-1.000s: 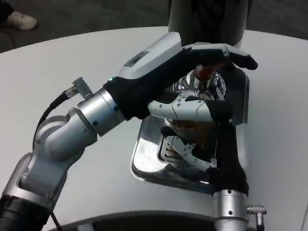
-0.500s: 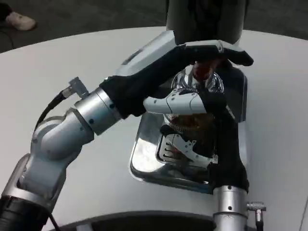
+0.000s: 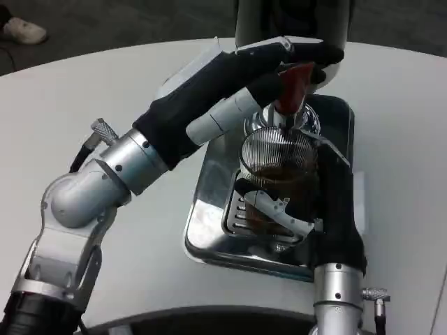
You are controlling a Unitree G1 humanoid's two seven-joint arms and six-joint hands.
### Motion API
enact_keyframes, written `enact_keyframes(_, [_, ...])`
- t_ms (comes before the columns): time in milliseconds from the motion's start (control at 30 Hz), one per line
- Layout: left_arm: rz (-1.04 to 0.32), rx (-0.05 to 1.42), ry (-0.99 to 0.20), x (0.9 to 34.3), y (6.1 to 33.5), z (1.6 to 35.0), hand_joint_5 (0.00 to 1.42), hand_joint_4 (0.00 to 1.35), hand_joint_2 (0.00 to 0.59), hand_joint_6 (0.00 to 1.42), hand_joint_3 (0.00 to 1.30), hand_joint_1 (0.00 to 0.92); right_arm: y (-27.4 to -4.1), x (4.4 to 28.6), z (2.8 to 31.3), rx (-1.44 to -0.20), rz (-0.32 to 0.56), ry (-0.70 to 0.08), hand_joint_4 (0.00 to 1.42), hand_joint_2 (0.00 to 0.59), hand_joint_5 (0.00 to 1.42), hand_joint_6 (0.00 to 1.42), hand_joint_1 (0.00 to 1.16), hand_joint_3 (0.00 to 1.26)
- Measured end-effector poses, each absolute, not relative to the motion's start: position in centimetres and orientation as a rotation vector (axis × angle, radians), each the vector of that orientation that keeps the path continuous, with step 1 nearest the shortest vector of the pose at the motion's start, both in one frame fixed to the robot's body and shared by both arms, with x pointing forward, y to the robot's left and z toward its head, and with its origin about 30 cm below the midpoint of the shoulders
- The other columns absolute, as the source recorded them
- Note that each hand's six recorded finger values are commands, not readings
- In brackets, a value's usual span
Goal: Grasp the cup under the faucet to collect the drink, then remove the cup.
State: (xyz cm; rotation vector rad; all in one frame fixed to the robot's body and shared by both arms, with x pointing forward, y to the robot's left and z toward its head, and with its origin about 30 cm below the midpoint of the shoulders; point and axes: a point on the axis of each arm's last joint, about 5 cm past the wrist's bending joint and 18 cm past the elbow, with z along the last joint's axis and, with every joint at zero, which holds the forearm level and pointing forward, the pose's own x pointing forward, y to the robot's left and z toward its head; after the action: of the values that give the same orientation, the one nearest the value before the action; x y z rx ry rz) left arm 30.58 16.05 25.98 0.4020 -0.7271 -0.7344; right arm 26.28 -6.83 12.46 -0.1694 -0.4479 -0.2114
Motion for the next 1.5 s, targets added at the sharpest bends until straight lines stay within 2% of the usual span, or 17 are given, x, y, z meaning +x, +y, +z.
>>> enact_keyframes(400, [-0.761,0.23,-0.684,30.4,16.7,25.7,0.17,0.09,0.074,0.09,0.3,0.0,-7.1,26.1,12.8,-0.166,-0.225,-0.47,0.73,0.15,0.82,0.7,1.04,0.63])
enact_keyframes(667, [-0.788,0.14,-0.65,29.9,17.2,25.9,0.17,0.07,0.07,0.09,0.22,0.0,-7.6,25.7,13.0,-0.206,-0.238,-0.497,0.75,0.147,0.85,0.74,1.04,0.68])
enact_keyframes(933, [-0.826,0.127,-0.649,29.2,17.5,26.2,0.16,0.06,0.07,0.09,0.15,0.0,-7.9,25.4,13.3,-0.206,-0.246,-0.513,0.75,0.14,0.86,0.75,1.03,0.68])
enact_keyframes(1267, [-0.893,0.127,-0.628,27.6,17.9,26.7,0.15,0.06,0.069,0.09,0.15,0.0,-8.2,25.1,13.4,-0.211,-0.252,-0.516,0.76,0.14,0.86,0.75,1.03,0.68])
enact_keyframes(1500, [-0.877,0.131,-0.636,26.1,18.6,27.5,0.15,0.06,0.069,0.09,0.15,0.0,-8.3,25.0,13.4,-0.211,-0.249,-0.518,0.76,0.143,0.86,0.76,1.03,0.69])
